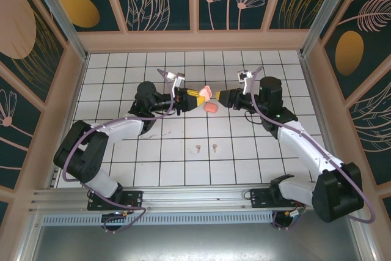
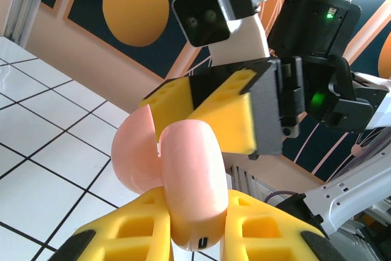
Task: Insert the wireless bluetooth earbuds into the charging case
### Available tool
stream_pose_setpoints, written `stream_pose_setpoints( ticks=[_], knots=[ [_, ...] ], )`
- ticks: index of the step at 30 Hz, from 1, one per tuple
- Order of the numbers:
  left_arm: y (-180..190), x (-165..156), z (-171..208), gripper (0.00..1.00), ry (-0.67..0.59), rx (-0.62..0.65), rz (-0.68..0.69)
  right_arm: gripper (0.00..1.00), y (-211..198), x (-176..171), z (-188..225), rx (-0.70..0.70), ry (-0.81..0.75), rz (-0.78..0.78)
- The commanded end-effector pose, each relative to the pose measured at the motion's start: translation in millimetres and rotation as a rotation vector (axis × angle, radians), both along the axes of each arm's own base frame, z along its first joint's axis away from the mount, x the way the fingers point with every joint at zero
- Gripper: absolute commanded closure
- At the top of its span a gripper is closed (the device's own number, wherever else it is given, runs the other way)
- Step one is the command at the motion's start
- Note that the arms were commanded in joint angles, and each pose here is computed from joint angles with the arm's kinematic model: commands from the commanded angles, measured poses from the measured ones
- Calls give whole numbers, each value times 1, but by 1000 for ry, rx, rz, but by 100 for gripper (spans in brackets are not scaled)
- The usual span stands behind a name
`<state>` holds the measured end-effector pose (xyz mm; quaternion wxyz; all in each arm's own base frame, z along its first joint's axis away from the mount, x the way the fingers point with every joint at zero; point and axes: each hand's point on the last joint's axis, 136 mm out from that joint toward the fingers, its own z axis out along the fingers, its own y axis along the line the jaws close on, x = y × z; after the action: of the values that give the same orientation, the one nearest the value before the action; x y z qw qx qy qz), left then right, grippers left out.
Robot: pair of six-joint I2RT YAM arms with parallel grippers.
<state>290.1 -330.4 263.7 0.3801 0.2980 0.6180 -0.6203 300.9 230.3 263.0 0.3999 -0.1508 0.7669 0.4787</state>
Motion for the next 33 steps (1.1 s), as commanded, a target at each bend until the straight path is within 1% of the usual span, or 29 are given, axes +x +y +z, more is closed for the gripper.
stream_pose_setpoints(
  ticks=[1,9,24,27,30,33],
  knots=[
    [1,-6,16,100,-49,-30,-28,55,9,-9,16,35,-53,77],
    [1,-7,17,100,-55,-28,-26,59,27,-10,17,26,-52,120],
    [2,-13,20,100,-61,-37,-47,68,32,7,11,10,-32,91],
    [1,-13,19,100,-59,-36,-51,75,33,8,11,11,-31,92],
    [1,-14,18,100,-57,-34,-56,86,34,9,13,14,-32,97],
    [0,-13,16,100,-49,-31,-56,100,34,8,17,14,-39,101]
  ],
)
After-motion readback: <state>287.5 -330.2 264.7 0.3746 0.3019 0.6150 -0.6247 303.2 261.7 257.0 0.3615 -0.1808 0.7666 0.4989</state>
